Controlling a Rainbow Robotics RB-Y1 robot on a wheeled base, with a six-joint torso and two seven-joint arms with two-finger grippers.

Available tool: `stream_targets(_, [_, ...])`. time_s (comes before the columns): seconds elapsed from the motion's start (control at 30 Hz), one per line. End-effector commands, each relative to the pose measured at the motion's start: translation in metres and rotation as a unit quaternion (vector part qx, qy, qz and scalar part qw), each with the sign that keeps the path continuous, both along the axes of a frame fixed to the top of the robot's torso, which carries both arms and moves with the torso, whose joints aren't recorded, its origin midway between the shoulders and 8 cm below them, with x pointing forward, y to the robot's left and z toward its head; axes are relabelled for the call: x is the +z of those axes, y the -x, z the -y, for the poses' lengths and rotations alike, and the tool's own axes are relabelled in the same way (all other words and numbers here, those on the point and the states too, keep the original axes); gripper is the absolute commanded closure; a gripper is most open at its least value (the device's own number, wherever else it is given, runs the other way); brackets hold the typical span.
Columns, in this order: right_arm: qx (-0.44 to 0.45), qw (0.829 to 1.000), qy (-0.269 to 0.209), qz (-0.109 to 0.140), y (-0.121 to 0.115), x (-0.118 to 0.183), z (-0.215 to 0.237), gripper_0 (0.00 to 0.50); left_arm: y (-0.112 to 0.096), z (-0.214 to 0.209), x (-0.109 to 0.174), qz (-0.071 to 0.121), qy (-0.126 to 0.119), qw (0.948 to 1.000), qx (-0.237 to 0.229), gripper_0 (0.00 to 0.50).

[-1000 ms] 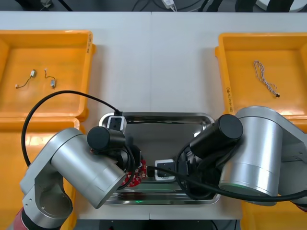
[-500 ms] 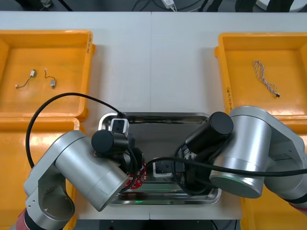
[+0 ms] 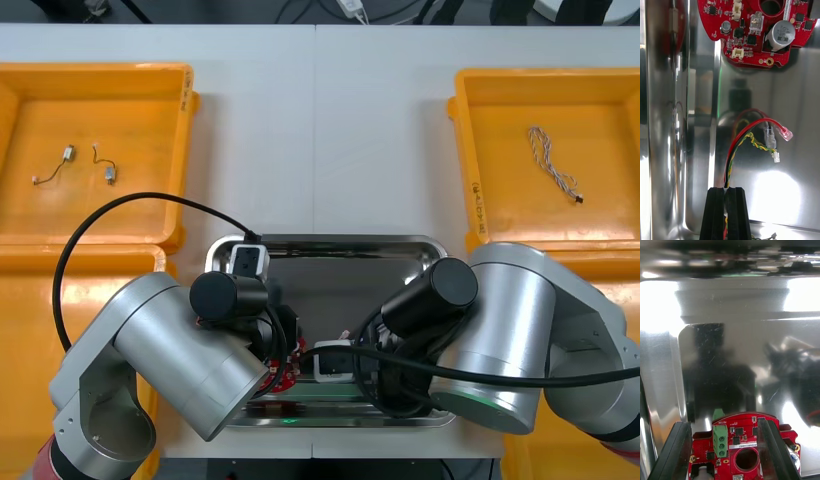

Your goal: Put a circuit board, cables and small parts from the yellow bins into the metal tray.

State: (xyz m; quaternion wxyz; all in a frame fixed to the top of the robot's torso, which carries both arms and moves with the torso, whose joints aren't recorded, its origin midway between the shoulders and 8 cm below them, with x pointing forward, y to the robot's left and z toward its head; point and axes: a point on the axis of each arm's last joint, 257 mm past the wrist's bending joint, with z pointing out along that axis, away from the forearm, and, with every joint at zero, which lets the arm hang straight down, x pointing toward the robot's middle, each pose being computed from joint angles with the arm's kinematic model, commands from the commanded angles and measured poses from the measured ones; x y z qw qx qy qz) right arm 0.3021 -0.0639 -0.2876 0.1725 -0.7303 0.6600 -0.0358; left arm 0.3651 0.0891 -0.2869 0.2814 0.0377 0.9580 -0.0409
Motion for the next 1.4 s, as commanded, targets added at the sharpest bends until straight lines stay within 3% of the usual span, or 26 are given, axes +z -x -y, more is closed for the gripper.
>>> stream_targets(0.03, [0.013, 1.0, 0.001, -0.002, 0.011, -0.011, -0.002, 0.5, 0.008, 0.004, -0.005, -0.004, 0.017, 0.9997, 0.019, 0.0])
stream_targets(0.4, [0.008, 1.0, 0.0, -0.01, 0.013, -0.021, -0.002, 0.5, 0.006, -0.007, -0.005, 0.0, 0.007, 0.9998, 0.021, 0.0])
stream_targets(0.6, [0.006, 1.0, 0.001, -0.009, 0.012, -0.02, -0.001, 0.495, 0.008, -0.012, 0.008, -0.002, 0.022, 0.9996, 0.017, 0.0])
stream_targets(0.63, [0.005, 1.0, 0.002, -0.009, 0.012, -0.021, 0.0, 0.457, 0.008, -0.013, 0.011, -0.003, 0.022, 0.9996, 0.017, 0.0])
stream_targets(0.7, [0.006, 1.0, 0.002, -0.006, 0.011, -0.02, 0.0, 0.316, 0.01, -0.014, 0.017, -0.004, 0.023, 0.9996, 0.014, 0.0])
stream_targets(0.73, [0.005, 1.0, 0.001, -0.003, 0.01, -0.019, -0.001, 0.316, 0.012, -0.016, 0.021, -0.008, 0.024, 0.9996, 0.013, 0.0])
stream_targets(0.77, [0.004, 1.0, 0.001, -0.003, 0.01, -0.018, -0.001, 0.12, 0.013, -0.017, 0.025, -0.009, 0.026, 0.9995, 0.012, 0.0])
stream_targets(0.87, [0.003, 1.0, -0.003, -0.002, 0.009, -0.015, -0.002, 0.025, 0.016, -0.022, 0.034, -0.014, 0.027, 0.9995, 0.011, 0.0])
stream_targets(0.93, [0.003, 1.0, -0.006, -0.001, 0.008, -0.012, -0.002, 0.0, 0.018, -0.025, 0.04, -0.016, 0.026, 0.9995, 0.008, 0.0])
stream_targets(1.1, [-0.001, 1.0, -0.009, 0.003, 0.003, -0.006, 0.0, 0.0, 0.016, -0.035, 0.053, -0.015, 0.025, 0.9996, 0.004, 0.0])
stream_targets(1.4, [-0.026, 0.999, -0.01, 0.027, -0.012, 0.038, 0.012, 0.0, -0.001, -0.059, 0.089, -0.002, 0.029, 0.9995, -0.012, 0.0])
